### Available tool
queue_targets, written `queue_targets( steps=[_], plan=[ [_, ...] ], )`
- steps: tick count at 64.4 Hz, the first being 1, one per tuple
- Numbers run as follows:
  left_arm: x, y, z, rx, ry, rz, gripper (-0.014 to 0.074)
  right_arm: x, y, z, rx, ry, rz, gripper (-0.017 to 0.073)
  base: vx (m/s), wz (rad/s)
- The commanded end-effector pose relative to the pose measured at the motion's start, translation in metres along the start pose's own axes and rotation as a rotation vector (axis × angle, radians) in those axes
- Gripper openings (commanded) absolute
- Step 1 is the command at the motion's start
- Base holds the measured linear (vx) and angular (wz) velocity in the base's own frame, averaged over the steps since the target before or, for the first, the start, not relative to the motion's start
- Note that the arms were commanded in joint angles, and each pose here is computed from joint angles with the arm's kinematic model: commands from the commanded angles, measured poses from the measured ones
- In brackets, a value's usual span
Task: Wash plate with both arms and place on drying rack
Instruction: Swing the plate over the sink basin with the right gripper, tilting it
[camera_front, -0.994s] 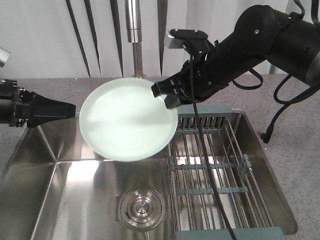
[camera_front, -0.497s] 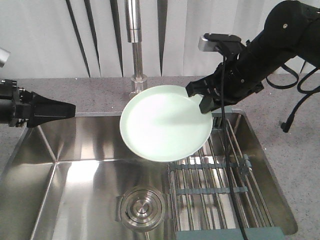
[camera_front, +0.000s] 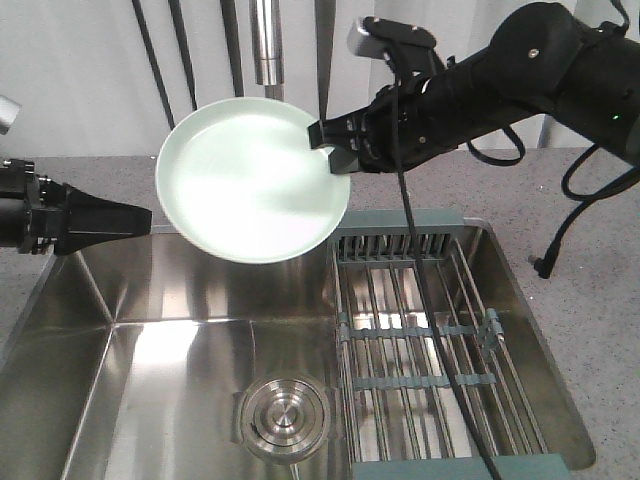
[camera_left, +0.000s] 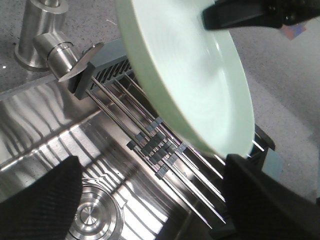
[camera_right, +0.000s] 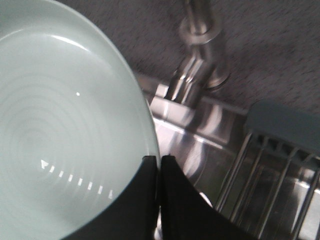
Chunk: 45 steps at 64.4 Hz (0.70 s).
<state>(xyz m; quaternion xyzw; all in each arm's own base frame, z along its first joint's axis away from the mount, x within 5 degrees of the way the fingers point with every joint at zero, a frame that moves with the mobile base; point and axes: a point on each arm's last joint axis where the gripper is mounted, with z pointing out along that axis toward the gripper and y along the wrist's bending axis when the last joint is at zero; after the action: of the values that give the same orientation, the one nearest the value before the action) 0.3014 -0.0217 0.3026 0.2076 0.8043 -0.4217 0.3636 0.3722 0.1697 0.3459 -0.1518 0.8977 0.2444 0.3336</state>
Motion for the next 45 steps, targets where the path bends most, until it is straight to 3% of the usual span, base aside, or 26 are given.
queue_targets(
  steps=[1, 12, 20, 28, 35, 45],
  plan=[
    [-0.013, -0.019, -0.008, 0.054, -0.071, 0.032, 0.0556, -0.022, -0.014, -0.036, 0.03, -0.149, 0.026, -0.0005, 0.0, 0.0],
    [-0.013, -0.019, -0.008, 0.054, -0.071, 0.032, 0.0556, -0.009, -0.038, -0.045, 0.043, 0.014, 0.082, -0.0005, 0.0, 0.0],
    [-0.013, -0.019, -0.008, 0.054, -0.071, 0.032, 0.0556, 0.004, -0.029, -0.044, -0.009, 0.153, 0.081, -0.0005, 0.0, 0.0],
    [-0.013, -0.019, -0.008, 0.054, -0.071, 0.032, 0.0556, 0.014, -0.007, -0.039, -0.062, 0.249, 0.033, -0.0005, 0.0, 0.0],
    [-0.013, -0.019, -0.008, 0.054, -0.071, 0.032, 0.0556, 0.007, 0.009, -0.031, -0.074, 0.149, 0.002, -0.0005, 0.0, 0.0],
    [-0.013, -0.019, -0.008, 0.054, -0.071, 0.032, 0.0556, -0.012, 0.018, -0.028, -0.088, -0.071, 0.031, -0.0005, 0.0, 0.0]
  ],
)
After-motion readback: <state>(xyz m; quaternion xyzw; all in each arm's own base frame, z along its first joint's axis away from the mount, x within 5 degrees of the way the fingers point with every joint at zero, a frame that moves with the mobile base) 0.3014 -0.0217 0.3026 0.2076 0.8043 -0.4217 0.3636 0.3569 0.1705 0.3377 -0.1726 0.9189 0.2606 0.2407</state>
